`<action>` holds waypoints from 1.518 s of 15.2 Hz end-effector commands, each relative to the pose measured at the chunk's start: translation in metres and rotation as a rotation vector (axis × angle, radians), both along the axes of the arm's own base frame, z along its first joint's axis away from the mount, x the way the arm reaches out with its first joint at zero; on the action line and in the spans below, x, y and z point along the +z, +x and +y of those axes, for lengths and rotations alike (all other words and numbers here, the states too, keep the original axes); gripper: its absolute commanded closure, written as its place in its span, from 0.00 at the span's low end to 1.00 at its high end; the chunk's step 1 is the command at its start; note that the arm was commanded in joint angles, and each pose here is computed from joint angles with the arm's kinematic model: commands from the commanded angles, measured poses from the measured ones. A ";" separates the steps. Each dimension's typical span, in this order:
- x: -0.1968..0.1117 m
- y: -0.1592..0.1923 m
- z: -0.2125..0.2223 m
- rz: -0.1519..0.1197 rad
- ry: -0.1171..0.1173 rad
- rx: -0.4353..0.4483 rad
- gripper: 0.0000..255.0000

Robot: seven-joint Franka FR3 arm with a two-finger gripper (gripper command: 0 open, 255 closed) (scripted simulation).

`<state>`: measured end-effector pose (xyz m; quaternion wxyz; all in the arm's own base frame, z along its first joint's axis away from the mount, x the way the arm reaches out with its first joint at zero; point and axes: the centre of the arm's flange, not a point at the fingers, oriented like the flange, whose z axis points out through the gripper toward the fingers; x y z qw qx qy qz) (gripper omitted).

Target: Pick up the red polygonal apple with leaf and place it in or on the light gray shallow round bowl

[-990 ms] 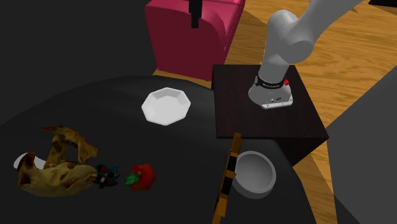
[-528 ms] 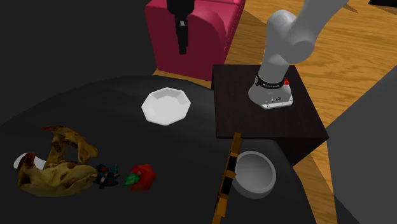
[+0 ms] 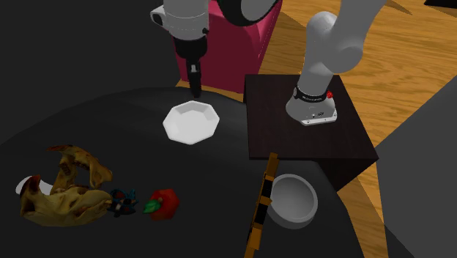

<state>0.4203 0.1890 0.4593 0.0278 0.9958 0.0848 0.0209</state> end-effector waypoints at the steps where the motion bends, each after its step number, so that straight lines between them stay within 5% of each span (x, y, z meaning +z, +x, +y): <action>1: -0.014 0.011 0.023 0.003 -0.001 0.004 0.00; 23: -0.172 0.107 0.253 0.042 -0.027 0.053 0.00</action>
